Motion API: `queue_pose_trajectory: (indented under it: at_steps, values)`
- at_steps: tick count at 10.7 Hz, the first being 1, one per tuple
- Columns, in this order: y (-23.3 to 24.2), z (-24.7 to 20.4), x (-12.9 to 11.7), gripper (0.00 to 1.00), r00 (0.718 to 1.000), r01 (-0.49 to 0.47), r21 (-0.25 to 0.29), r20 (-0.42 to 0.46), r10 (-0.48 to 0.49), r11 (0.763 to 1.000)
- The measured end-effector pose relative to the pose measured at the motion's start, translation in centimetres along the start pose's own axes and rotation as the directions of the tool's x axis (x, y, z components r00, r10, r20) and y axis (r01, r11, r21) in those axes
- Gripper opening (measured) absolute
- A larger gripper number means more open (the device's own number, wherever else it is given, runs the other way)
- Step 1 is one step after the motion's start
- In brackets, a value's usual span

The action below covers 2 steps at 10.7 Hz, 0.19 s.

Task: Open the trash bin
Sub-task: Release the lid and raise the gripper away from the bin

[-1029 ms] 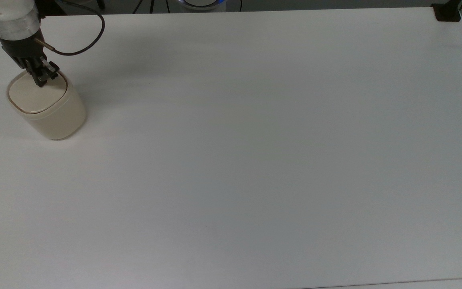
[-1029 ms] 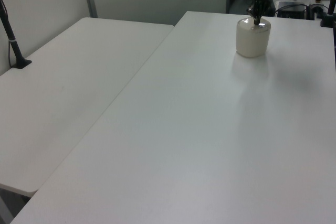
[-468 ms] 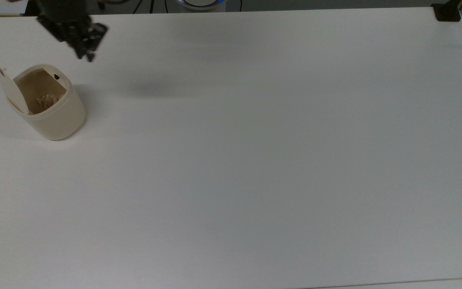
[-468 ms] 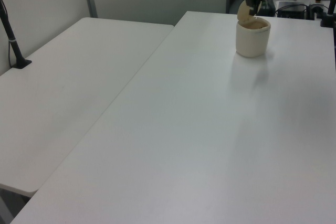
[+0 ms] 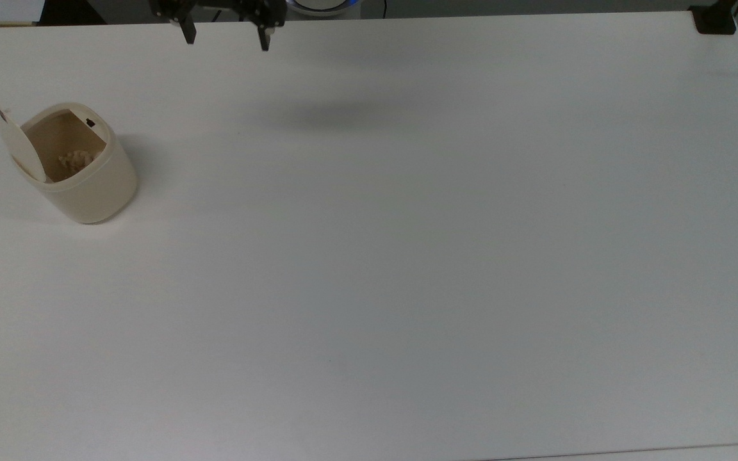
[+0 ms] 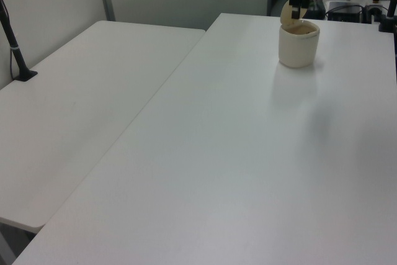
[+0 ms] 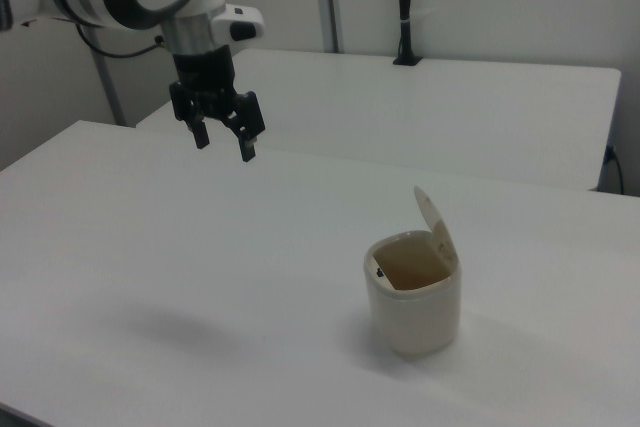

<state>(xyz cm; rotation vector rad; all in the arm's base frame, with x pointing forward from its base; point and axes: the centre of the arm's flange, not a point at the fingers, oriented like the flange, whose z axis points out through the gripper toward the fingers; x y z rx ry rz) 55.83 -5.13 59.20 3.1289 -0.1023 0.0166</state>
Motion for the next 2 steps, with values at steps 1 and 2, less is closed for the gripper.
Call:
queue_pose_trajectory:
  at_steps: [1,2]
  values:
    - [-0.47,-0.5,-0.31,1.0,1.0,0.011,0.0,-0.004,-0.011,1.0]
    - [-0.76,-0.68,-0.39,1.0,1.0,0.018,0.0,-0.007,-0.018,1.0]
